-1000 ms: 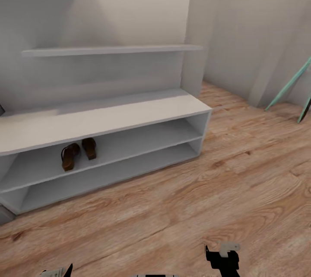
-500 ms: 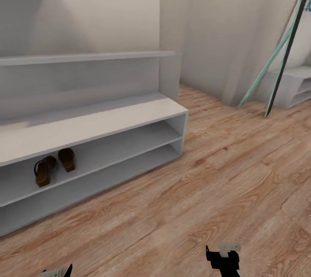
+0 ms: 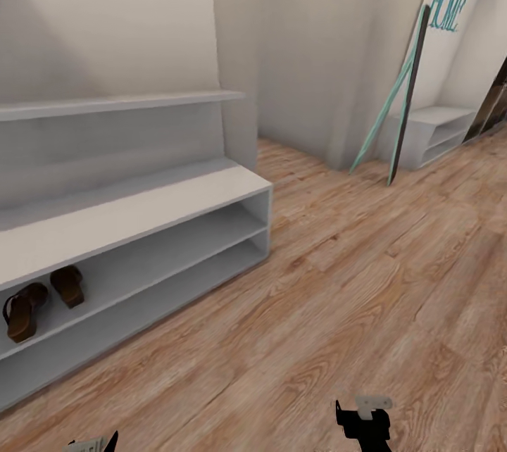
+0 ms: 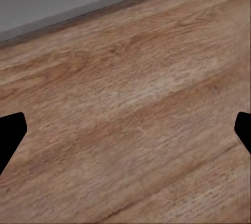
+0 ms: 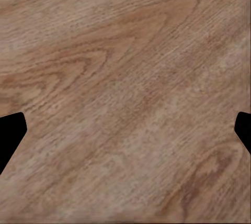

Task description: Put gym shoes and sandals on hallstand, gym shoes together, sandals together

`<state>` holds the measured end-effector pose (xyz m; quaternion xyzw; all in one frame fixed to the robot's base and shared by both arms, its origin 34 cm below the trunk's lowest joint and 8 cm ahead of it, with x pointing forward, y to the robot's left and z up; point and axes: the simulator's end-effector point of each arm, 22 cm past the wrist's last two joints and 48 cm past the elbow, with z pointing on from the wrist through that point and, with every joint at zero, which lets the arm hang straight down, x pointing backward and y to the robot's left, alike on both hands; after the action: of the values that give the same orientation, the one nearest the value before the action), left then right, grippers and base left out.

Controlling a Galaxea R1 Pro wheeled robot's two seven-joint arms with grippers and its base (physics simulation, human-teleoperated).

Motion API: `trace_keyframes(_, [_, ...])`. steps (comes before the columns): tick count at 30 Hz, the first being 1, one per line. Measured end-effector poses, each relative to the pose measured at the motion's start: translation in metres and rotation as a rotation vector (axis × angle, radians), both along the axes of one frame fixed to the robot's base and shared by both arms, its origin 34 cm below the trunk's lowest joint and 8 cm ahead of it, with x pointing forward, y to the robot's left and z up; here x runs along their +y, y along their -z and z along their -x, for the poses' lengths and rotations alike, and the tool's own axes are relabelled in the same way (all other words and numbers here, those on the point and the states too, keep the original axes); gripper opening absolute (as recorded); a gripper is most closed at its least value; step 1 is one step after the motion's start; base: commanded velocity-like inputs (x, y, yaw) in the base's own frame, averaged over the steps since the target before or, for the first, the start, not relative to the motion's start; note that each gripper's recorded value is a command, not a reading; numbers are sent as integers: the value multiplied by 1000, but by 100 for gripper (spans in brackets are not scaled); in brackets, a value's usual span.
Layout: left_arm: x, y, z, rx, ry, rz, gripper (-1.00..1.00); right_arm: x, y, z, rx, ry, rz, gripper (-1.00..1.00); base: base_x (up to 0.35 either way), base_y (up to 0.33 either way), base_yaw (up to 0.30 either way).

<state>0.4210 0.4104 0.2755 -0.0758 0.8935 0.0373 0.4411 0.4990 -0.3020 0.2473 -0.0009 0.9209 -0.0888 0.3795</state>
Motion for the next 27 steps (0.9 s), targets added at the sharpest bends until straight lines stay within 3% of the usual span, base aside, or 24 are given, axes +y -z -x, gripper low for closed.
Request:
trace_keyframes(12, [0,-27,-7,0,0,0,100,0,-27,-7,0,0,0,100,0,0,-300])
trace_keyframes(27, [-2,-26,-6,2,0,3,100,0,-27,-7,0,0,0,100,0,0,-300])
